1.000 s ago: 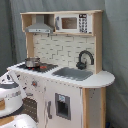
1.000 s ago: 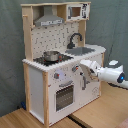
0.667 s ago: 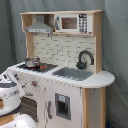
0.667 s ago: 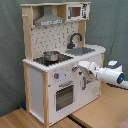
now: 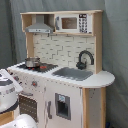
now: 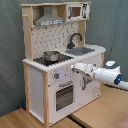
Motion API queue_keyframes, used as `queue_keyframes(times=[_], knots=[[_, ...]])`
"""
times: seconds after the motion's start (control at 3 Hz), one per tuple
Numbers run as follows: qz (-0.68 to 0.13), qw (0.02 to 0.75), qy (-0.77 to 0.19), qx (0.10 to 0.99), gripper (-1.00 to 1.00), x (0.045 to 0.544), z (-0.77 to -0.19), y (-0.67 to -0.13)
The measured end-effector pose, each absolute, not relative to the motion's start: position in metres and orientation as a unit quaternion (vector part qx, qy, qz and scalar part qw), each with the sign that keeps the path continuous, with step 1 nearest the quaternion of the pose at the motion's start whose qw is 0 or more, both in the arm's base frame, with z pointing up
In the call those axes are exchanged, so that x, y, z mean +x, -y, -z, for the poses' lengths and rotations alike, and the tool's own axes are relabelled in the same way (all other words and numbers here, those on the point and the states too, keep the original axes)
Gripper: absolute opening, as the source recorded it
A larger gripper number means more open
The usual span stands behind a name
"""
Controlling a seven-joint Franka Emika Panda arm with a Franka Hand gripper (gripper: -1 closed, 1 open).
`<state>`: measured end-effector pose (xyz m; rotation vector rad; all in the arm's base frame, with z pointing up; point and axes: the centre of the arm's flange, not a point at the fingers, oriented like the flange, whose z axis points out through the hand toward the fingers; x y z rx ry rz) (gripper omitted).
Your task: Play with the kitchen
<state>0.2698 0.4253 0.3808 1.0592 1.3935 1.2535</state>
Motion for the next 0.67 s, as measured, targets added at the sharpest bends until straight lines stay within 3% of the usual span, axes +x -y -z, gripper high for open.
queue_keyframes(times=[0.67], knots=[[-0.462, 0.534, -0.604, 0.369, 1.0, 0.2753, -0.3862, -0.444]])
